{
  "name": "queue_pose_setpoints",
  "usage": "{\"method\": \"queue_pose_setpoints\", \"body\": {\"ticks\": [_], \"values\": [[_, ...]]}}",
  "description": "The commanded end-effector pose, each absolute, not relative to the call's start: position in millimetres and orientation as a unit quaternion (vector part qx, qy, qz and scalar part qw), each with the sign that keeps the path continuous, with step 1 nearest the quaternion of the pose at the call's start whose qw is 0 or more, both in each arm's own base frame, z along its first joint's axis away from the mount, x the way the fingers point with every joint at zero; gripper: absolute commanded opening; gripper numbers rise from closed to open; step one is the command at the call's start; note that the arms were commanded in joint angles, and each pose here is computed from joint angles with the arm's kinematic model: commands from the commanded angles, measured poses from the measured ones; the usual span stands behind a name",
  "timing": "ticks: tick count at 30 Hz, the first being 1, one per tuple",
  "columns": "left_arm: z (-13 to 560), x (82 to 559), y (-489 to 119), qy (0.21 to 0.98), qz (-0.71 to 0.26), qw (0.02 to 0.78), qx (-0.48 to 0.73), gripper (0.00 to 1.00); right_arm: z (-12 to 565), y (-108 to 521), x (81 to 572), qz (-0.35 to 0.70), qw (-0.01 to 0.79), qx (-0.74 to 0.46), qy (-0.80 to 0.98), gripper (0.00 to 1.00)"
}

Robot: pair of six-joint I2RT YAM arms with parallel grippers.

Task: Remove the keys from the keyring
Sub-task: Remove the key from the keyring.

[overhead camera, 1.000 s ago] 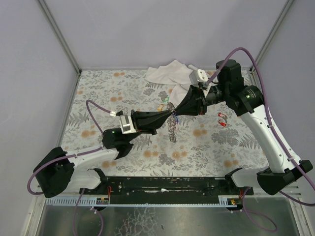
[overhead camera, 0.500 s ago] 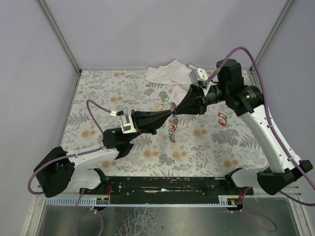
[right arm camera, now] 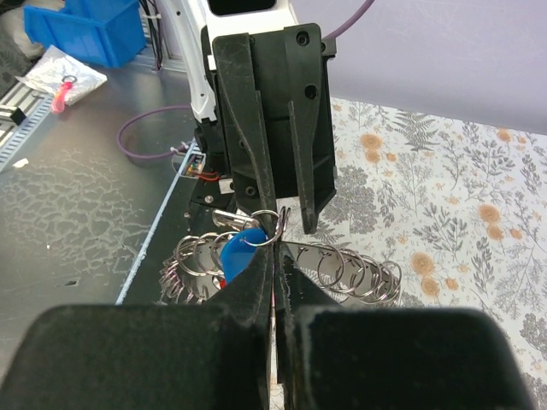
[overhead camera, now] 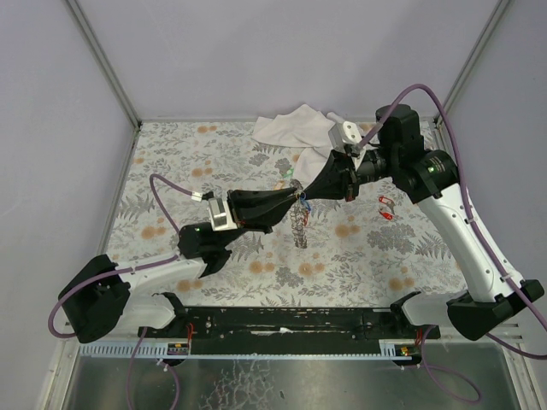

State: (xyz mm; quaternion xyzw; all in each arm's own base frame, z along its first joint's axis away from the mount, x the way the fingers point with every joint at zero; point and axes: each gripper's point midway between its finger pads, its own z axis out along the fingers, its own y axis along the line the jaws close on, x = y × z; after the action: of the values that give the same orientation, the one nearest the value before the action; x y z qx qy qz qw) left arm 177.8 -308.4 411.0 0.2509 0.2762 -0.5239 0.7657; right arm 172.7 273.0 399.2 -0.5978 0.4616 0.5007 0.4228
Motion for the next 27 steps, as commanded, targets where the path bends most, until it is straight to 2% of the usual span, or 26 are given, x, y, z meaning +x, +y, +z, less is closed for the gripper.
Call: {"method": "queue_pose_setpoints", "body": {"ticks": [1, 8, 16, 19, 27], "values": [[421, 170, -294, 0.254, -0.530, 0.776, 0.229, 0.22, 397, 271, 175, 0.474, 0.440, -0.607, 0.461, 0.00], [407, 173, -283, 0.276, -0.521, 0.779, 0.212, 0.39, 383, 272, 183, 0.461, 0.440, -0.605, 0.477, 0.00], [399, 175, -266, 0.298, -0.506, 0.786, 0.192, 0.50, 370, 272, 190, 0.449, 0.438, -0.603, 0.492, 0.00], [389, 181, -262, 0.343, -0.512, 0.769, 0.170, 0.52, 361, 270, 198, 0.430, 0.442, -0.603, 0.507, 0.00], [351, 216, -267, 0.573, -0.535, 0.620, 0.037, 0.50, 335, 267, 218, 0.382, 0.446, -0.600, 0.544, 0.00]]}}
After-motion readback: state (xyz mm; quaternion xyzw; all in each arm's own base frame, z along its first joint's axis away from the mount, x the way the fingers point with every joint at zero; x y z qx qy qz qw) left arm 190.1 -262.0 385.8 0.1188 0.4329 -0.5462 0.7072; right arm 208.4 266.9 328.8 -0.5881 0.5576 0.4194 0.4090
